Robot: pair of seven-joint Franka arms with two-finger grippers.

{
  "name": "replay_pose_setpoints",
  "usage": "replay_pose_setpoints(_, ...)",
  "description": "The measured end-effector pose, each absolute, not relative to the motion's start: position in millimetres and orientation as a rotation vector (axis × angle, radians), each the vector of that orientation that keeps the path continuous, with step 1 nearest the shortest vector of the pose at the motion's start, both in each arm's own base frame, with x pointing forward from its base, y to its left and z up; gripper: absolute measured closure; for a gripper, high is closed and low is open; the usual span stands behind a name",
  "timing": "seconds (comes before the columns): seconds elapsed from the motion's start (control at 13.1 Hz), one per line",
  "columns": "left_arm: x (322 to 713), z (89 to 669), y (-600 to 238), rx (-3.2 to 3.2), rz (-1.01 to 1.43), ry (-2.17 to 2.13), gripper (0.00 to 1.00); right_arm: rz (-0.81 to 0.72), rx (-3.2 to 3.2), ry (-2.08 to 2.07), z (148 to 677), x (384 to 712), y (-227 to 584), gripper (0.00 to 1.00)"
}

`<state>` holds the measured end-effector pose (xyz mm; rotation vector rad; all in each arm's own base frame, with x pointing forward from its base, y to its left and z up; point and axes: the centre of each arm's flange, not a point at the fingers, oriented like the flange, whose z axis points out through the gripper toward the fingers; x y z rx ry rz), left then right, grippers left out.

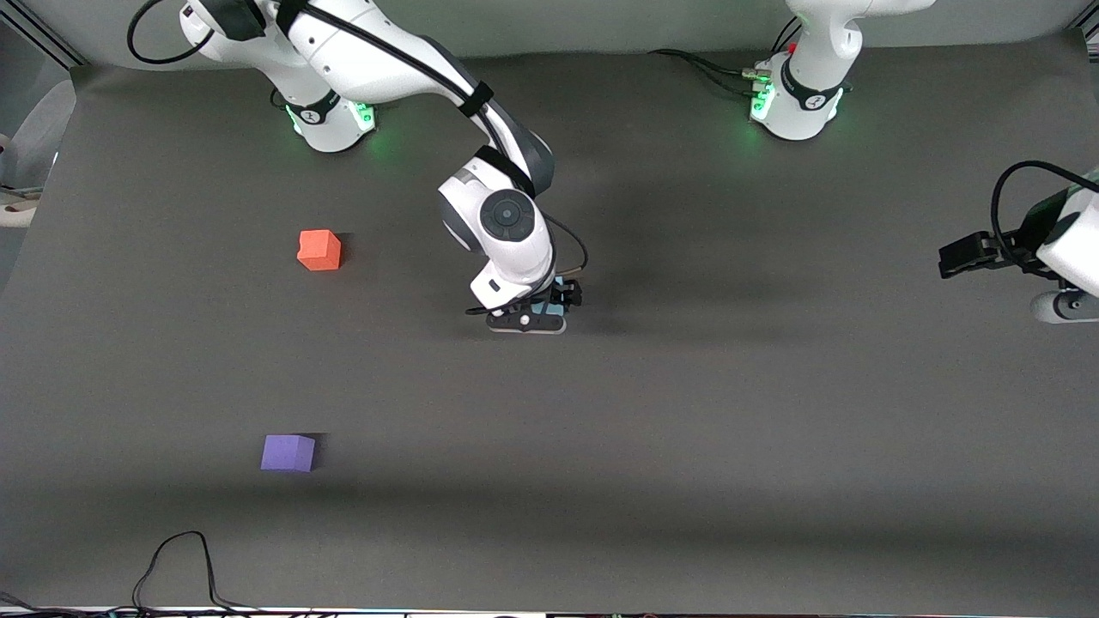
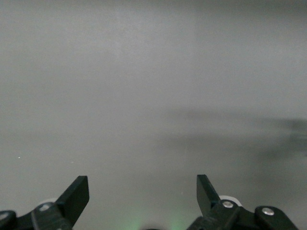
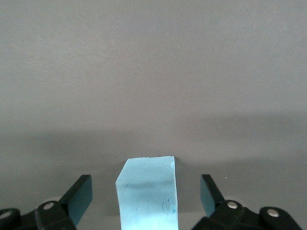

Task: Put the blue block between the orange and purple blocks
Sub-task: 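Carry the blue cube with the right gripper toward the orange cube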

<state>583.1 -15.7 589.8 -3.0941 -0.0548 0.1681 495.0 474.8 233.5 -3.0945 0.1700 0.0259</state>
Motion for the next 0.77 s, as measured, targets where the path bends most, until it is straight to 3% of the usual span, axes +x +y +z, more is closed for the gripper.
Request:
replay_pose_setpoints(0.54, 566.3, 597.0, -8.4, -3.110, 0.157, -0.044, 0.00, 0.044, -3.106, 0.234, 201.1, 456.3, 490.2, 0.00)
replay_pose_setpoints(0.69, 566.0, 596.6, -9.2, -3.110, 0.161, -0.042, 0.00, 0.031, -3.105, 0.240, 191.4, 454.4, 483.0, 0.17)
replay_pose_setpoints(0.77, 565.8, 596.1, -8.9, -3.110, 0.165, -0.042, 0.00, 0.027, -3.107, 0.240, 187.8, 453.5, 480.3, 0.18)
